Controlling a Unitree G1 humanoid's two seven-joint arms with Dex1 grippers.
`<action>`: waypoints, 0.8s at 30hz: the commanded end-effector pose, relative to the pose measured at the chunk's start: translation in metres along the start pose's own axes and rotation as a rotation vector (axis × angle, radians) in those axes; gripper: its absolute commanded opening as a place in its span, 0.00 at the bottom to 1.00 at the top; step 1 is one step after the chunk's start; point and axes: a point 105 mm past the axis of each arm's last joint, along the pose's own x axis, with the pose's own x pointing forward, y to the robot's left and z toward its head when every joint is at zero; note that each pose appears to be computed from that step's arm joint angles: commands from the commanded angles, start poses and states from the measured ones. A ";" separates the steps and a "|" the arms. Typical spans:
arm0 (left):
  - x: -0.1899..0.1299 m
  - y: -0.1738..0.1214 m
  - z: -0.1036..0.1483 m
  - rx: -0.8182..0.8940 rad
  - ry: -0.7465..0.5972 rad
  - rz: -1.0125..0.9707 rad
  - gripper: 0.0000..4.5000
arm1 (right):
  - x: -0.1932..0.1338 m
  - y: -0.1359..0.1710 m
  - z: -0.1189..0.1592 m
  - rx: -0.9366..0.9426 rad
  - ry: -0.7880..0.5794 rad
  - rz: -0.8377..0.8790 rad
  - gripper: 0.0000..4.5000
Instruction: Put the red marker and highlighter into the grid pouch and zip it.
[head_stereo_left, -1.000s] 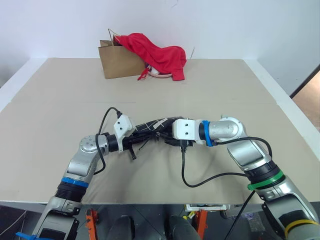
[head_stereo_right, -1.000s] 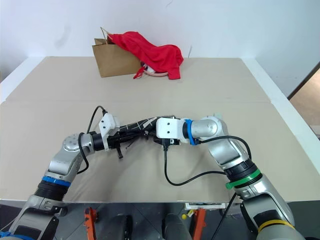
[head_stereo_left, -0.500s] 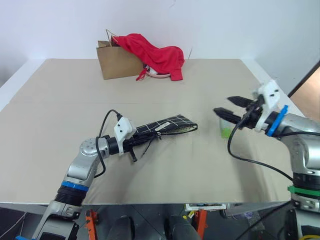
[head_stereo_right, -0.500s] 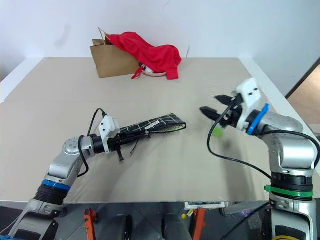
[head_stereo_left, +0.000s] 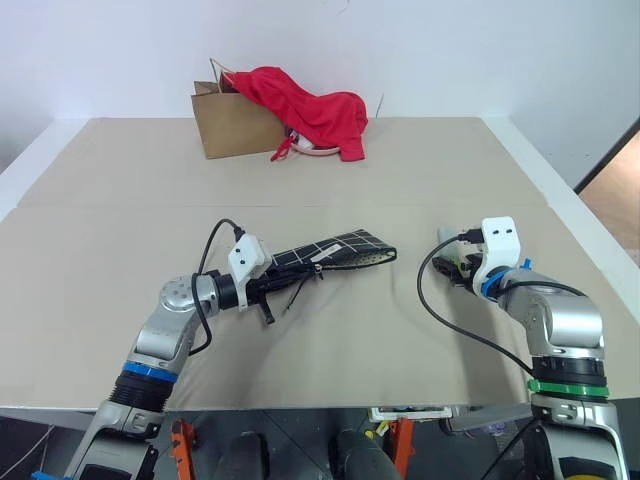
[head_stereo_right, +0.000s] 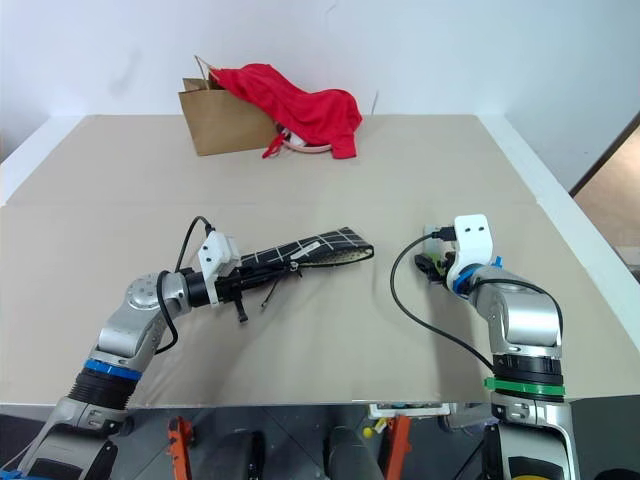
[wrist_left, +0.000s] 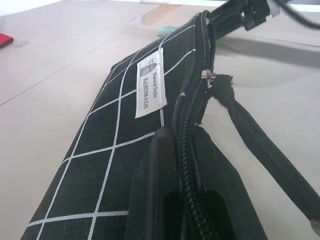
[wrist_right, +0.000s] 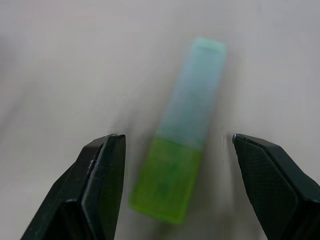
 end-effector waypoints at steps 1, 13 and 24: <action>0.000 -0.001 0.013 0.030 -0.038 -0.001 0.00 | 0.003 -0.002 -0.012 -0.009 0.030 -0.027 0.82; 0.001 -0.002 0.012 0.027 -0.040 0.004 0.00 | -0.019 -0.013 0.041 -0.115 -0.221 0.002 0.25; 0.002 -0.004 0.012 0.022 -0.038 -0.012 0.00 | -0.120 0.046 0.085 -0.736 -0.334 0.608 0.25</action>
